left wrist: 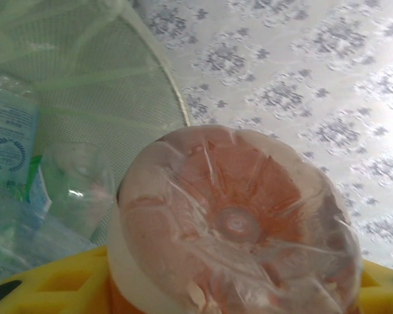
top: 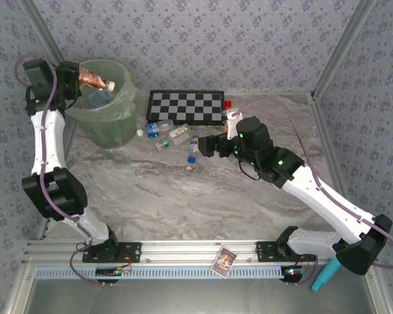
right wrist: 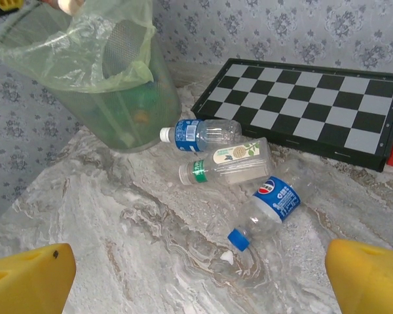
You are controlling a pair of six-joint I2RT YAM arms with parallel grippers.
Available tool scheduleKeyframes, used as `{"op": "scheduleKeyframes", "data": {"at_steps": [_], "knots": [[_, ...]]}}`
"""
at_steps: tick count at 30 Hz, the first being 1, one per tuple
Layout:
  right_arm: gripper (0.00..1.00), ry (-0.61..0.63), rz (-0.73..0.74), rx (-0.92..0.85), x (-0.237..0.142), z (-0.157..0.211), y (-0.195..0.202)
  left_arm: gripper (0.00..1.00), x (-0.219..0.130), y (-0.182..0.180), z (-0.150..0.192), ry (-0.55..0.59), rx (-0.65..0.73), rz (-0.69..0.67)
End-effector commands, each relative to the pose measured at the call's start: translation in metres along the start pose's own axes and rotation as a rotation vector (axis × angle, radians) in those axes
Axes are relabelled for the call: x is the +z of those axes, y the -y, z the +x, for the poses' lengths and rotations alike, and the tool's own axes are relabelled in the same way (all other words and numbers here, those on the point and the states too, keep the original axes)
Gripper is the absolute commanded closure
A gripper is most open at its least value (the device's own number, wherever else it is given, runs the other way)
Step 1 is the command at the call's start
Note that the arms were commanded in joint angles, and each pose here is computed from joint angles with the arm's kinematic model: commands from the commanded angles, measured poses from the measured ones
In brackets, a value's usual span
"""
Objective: Put the plastic bottles in the bin
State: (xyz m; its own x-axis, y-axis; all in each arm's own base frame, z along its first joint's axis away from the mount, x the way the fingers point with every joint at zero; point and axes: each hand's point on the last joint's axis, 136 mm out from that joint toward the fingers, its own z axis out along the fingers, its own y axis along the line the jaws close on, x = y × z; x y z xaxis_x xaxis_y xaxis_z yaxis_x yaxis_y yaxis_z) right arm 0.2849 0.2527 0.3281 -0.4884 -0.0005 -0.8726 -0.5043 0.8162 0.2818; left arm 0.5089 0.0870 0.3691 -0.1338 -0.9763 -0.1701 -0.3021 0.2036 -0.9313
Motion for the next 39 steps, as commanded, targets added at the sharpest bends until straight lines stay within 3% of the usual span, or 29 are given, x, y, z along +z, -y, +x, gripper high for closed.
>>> {"op": "scheduleKeyframes", "data": {"at_steps": [1, 11, 20, 21, 26, 39], "knots": [[0.00, 0.042, 0.026, -0.007, -0.013, -0.014, 0.004, 0.46, -0.009, 0.028, -0.024, 0.106, -0.023, 0.070], [0.00, 0.041, 0.032, 0.018, -0.007, -0.011, 0.004, 0.44, -0.009, 0.002, -0.053, 0.346, -0.159, 0.038], [0.00, 0.037, 0.036, 0.012, -0.003, -0.012, 0.003, 0.43, 0.006, 0.002, -0.059, 0.366, -0.173, 0.044], [0.00, 0.034, 0.036, 0.011, -0.003, -0.011, 0.003, 0.41, 0.008, 0.003, -0.059, 0.363, -0.174, 0.039], [0.00, 0.035, 0.038, 0.011, -0.004, -0.011, 0.003, 0.05, 0.009, 0.003, -0.051, 0.322, -0.175, 0.015], [0.00, 0.038, 0.023, 0.011, -0.012, -0.007, 0.000, 0.02, -0.046, 0.020, -0.036, 0.351, -0.077, -0.005]]}}
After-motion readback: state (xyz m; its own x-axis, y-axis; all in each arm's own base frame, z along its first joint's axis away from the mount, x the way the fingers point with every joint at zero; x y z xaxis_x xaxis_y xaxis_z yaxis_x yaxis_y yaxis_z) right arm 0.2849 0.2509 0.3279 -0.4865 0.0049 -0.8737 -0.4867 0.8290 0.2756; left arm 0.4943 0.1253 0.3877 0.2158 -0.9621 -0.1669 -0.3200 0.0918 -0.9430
